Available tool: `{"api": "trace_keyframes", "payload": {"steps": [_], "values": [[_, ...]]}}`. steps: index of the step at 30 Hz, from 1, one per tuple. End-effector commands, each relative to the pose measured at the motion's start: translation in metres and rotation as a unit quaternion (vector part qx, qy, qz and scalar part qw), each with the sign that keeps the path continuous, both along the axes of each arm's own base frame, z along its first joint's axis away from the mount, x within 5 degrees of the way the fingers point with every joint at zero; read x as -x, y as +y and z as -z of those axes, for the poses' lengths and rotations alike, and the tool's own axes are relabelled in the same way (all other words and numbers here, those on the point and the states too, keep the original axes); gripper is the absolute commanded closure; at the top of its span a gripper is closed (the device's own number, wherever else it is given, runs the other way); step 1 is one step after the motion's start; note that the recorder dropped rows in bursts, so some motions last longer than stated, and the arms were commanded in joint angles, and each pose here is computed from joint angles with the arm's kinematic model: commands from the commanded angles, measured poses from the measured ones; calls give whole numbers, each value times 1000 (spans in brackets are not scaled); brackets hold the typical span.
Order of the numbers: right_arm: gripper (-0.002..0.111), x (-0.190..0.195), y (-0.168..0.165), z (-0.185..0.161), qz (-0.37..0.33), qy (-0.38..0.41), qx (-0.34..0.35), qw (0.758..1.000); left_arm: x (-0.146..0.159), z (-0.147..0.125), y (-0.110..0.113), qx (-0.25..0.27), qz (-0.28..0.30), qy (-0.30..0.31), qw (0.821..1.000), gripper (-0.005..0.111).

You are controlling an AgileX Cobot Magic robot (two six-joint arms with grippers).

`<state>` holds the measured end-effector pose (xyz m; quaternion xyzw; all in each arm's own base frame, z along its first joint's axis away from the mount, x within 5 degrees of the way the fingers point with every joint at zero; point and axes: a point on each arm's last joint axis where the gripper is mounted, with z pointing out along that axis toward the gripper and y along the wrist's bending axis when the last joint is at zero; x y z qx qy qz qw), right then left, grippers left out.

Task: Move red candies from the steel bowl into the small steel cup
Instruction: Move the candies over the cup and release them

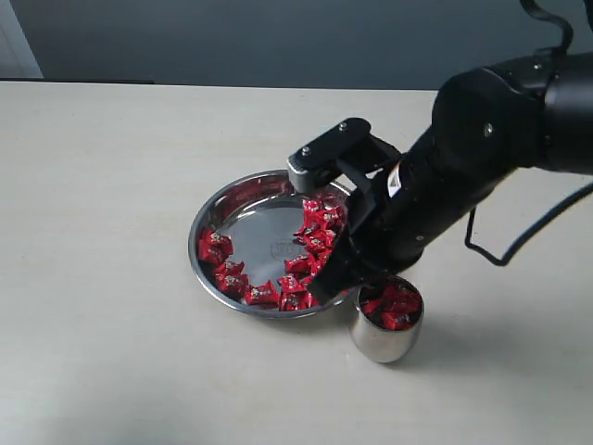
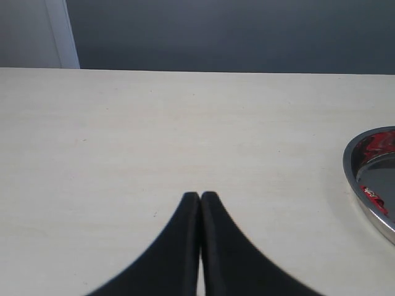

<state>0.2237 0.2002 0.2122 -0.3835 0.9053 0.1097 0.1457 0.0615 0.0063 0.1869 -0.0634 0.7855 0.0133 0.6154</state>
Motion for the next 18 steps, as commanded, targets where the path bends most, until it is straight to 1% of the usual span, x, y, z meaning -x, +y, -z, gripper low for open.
{"api": "trace_keyframes", "payload": {"steps": [1,3,7,8,11,18], "values": [[109,10,-12,13,17,7,9,1000,0,0,0,1,2,-3,1000,106],[109,11,-13,15,18,8,10,1000,0,0,0,1,2,-3,1000,106],[109,12,-16,4,20,-14,2,1000,0,0,0,1,2,-3,1000,106],[109,12,-18,2,25,-20,7,999,0,0,0,1,2,-3,1000,106],[109,10,-30,-1,54,-36,56,996,0,0,0,1,2,-3,1000,106],[109,10,-29,-1,61,-39,53,996,0,0,0,1,2,-3,1000,106]]}}
